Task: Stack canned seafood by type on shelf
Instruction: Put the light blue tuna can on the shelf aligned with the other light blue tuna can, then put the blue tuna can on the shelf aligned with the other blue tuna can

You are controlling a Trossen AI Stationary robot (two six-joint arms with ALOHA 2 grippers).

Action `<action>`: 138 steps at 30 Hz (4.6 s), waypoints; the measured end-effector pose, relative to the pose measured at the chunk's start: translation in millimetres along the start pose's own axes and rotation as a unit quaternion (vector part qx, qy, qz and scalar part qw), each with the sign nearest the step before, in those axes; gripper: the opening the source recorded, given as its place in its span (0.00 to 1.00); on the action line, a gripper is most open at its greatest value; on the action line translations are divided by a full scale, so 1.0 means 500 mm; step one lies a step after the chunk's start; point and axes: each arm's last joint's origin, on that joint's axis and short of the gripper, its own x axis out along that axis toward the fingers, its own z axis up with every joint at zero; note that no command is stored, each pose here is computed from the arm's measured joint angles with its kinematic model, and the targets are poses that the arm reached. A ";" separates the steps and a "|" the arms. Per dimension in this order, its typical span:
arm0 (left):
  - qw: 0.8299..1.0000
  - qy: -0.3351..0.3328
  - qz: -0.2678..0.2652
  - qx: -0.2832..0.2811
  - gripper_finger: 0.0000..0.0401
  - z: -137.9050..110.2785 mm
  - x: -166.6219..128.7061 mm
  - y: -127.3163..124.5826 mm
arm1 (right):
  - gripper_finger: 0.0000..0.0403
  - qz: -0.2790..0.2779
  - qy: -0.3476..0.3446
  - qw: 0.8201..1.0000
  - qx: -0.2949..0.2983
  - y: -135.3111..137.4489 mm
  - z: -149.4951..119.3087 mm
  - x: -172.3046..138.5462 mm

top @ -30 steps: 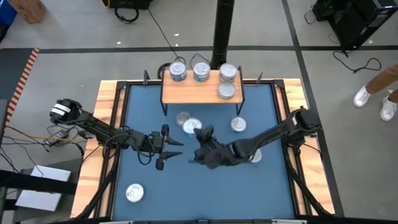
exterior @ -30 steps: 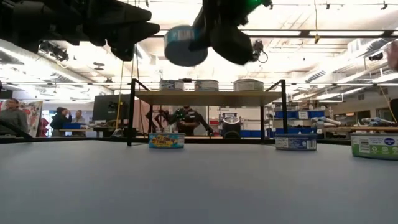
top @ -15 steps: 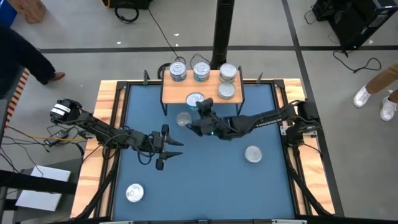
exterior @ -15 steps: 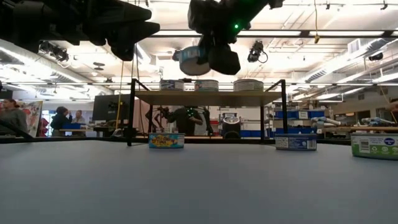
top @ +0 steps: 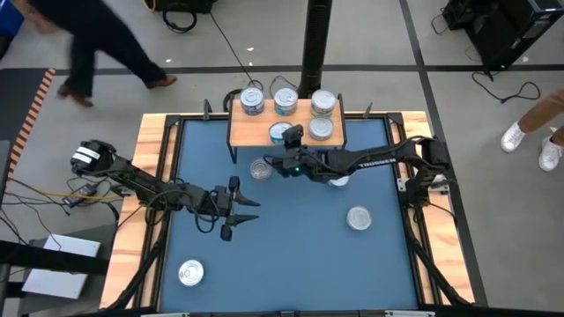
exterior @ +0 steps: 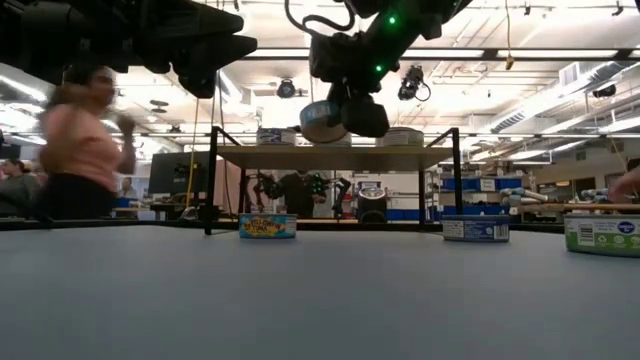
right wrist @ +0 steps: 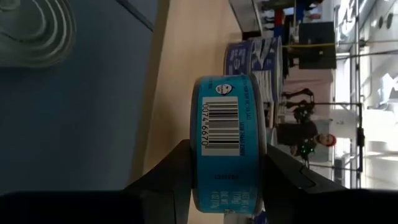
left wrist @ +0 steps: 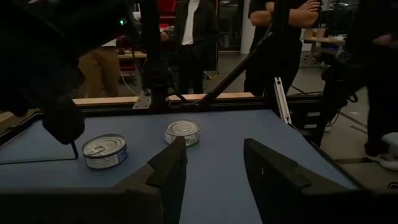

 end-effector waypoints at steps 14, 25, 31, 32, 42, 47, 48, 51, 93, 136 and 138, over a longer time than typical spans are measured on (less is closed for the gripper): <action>1.000 0.000 0.000 0.000 0.41 0.000 0.000 0.000 | 0.39 0.025 0.014 0.999 0.041 -0.011 -0.030 0.033; 1.000 0.002 0.000 0.000 0.41 -0.001 0.000 0.000 | 0.54 0.023 0.020 0.997 0.071 -0.015 -0.036 0.040; 1.000 0.002 -0.006 0.000 0.41 -0.001 0.000 -0.001 | 0.59 0.029 0.015 0.996 0.080 -0.014 -0.035 0.040; 1.000 0.002 -0.008 0.000 0.41 -0.001 0.000 -0.001 | 0.60 0.030 0.014 0.996 0.085 -0.014 -0.035 0.040; 1.000 0.002 -0.008 0.000 0.41 -0.001 0.000 -0.001 | 0.72 0.047 -0.002 0.990 0.135 -0.012 -0.033 0.040; 1.000 0.001 -0.008 0.000 0.41 -0.001 0.000 -0.001 | 0.73 0.050 -0.004 0.988 0.148 -0.012 -0.033 0.041; 1.000 0.002 -0.008 0.000 0.41 -0.001 0.000 -0.001 | 0.73 0.053 -0.006 0.987 0.153 -0.012 -0.033 0.042; 1.000 0.001 -0.008 0.000 0.41 -0.001 0.000 -0.001 | 0.73 0.059 -0.009 0.984 0.166 -0.014 -0.036 0.046; 1.000 0.004 -0.008 -0.010 0.41 -0.002 0.000 -0.001 | 0.01 0.206 -0.092 0.940 0.257 0.168 0.030 -0.111; 0.951 0.290 -0.103 0.035 0.06 0.049 0.033 -0.092 | 0.00 0.311 -0.274 0.815 0.404 0.339 -0.041 -0.223; 0.943 0.315 -0.107 0.030 0.04 0.054 0.027 -0.102 | 0.00 0.311 -0.276 0.811 0.412 0.333 -0.049 -0.228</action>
